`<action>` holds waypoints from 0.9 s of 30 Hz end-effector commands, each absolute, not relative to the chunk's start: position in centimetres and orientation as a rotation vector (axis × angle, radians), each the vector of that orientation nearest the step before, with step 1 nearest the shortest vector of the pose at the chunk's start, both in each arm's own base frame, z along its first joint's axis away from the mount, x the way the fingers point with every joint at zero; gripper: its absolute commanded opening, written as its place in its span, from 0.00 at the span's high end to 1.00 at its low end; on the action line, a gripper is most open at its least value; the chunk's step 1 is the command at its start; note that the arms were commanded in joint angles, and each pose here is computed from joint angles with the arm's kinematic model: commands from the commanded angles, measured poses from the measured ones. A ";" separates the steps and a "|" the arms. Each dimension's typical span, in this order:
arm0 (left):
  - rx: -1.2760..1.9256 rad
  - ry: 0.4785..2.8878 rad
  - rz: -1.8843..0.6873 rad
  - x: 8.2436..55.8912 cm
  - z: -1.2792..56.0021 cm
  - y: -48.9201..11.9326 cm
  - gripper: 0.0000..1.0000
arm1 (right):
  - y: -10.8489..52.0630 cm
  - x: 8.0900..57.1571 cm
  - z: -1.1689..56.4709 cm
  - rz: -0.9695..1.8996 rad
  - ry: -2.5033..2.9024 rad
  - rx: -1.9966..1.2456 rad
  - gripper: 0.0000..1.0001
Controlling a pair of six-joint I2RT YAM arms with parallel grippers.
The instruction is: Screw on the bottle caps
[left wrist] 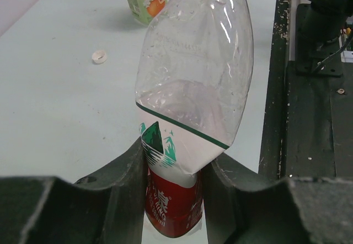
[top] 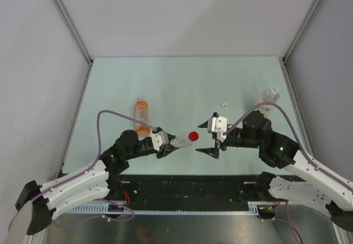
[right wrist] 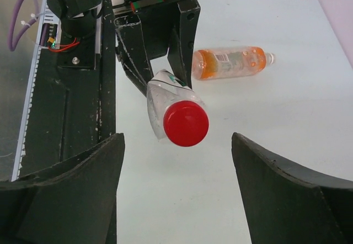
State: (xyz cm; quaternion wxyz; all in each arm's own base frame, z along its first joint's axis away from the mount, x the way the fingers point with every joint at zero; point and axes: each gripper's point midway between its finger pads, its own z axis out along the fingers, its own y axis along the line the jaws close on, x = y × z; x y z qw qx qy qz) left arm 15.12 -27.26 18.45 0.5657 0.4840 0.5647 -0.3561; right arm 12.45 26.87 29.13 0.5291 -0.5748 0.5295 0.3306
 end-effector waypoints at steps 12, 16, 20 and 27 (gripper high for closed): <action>1.164 1.298 -0.844 14.9 18.8 -27.6 1.00 | 28.3 12.8 29.6 0.800 1.229 -1.372 0.36; 1.170 1.304 -0.845 14.9 18.7 -27.7 1.00 | 28.5 12.8 29.6 0.815 1.232 -1.365 0.41; 1.173 1.303 -0.845 14.9 18.7 -27.7 1.00 | 28.7 12.8 29.3 0.827 1.260 -1.370 0.51; 1.161 1.288 -0.836 14.9 19.2 -27.4 1.00 | 28.9 13.3 28.6 0.819 1.332 -1.370 0.67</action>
